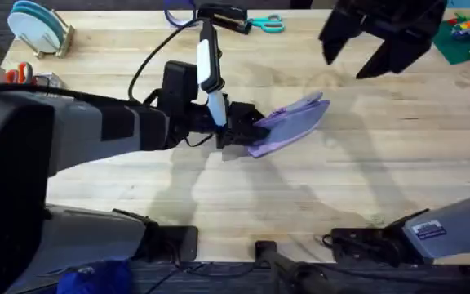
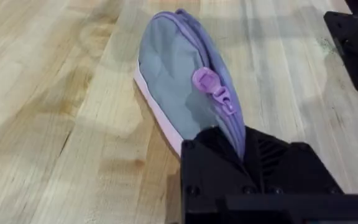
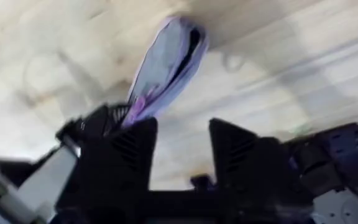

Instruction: Unzip the bag, pick up the pens from the table one at a time and place them inside, then zip the bag closed.

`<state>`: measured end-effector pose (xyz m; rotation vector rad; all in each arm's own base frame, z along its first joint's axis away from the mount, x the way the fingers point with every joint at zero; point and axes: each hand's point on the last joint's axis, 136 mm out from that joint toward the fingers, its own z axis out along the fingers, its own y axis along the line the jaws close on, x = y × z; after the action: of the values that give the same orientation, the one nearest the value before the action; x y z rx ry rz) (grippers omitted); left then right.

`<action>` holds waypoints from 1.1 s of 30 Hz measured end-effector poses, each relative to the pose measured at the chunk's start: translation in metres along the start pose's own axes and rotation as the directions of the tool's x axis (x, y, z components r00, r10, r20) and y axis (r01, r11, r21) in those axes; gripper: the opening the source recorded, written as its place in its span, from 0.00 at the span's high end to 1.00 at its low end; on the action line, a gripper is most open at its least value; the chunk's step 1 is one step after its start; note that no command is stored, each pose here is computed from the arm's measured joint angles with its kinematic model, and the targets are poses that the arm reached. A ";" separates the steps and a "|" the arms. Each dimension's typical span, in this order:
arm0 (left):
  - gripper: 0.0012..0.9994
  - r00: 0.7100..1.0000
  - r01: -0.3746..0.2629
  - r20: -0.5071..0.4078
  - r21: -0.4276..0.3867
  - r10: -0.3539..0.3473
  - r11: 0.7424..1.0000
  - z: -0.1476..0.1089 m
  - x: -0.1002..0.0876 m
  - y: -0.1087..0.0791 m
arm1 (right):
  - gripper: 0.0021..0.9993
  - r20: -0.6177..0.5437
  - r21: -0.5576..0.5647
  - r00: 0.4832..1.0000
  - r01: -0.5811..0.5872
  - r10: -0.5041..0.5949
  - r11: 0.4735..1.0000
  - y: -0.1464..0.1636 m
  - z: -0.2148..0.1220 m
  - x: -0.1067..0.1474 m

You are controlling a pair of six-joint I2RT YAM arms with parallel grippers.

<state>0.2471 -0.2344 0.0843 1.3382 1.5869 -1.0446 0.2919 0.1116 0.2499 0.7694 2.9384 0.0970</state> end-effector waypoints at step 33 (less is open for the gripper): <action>0.96 1.000 0.000 0.000 0.000 0.000 1.000 0.000 0.000 0.000 | 0.00 0.055 -0.180 0.864 0.502 -0.501 0.846 0.066 -0.002 0.034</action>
<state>0.2471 -0.2344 0.0843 1.3381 1.5873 -1.0446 0.2943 0.1860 0.2544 -0.0415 2.9550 0.3213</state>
